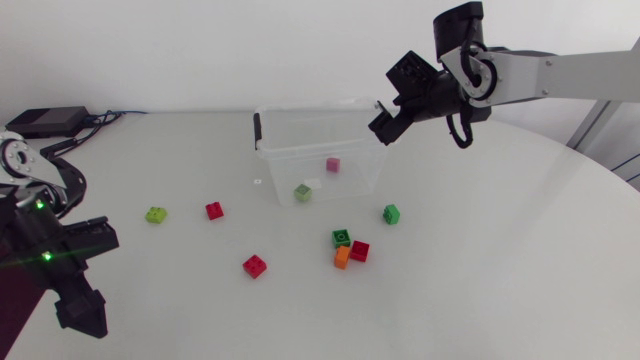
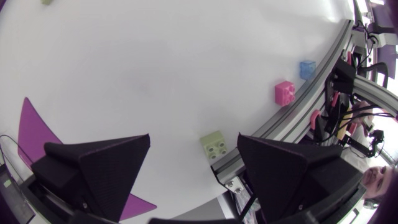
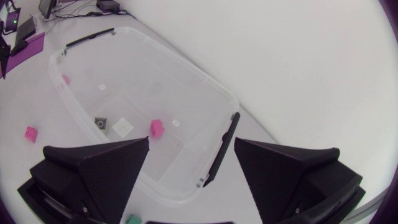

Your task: Pick up the duplo bricks and place them in the container

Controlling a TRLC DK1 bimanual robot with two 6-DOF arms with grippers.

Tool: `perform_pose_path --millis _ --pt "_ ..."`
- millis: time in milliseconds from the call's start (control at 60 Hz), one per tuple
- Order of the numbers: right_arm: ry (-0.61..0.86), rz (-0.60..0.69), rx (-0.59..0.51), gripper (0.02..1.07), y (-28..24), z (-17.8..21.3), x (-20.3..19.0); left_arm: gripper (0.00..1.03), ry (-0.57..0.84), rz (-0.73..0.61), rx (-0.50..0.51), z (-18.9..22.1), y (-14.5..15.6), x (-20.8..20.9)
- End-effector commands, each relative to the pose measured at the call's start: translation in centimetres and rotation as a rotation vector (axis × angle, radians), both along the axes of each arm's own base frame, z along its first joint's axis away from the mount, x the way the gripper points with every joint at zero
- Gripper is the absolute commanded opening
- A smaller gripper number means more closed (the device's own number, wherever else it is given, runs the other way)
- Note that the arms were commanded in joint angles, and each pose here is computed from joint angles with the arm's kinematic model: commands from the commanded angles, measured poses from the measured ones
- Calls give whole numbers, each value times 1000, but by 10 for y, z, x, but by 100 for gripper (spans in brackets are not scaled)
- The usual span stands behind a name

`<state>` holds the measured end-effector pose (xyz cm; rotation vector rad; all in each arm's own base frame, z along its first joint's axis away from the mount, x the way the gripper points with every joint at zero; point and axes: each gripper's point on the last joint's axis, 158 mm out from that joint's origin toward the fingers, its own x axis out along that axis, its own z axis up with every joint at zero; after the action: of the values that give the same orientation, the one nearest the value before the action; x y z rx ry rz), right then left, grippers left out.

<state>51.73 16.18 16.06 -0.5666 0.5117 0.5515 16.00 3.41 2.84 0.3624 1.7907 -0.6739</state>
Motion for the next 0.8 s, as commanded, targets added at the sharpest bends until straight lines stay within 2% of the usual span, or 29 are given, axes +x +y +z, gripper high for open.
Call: perform_pose_path --millis 0,267,633,783 --pt "5 7 -10 102 -8 -5 -9 98 106 11 14 -9 -5 -20" --pt "9 -1 7 102 -30 -10 -17 97 224 -14 115 -17 -5 -34" --pt "14 -12 5 102 -54 -20 -21 96 374 -24 188 -28 -16 -46" --pt "13 -9 6 102 -56 -19 -23 95 433 -31 272 -26 -6 -56"
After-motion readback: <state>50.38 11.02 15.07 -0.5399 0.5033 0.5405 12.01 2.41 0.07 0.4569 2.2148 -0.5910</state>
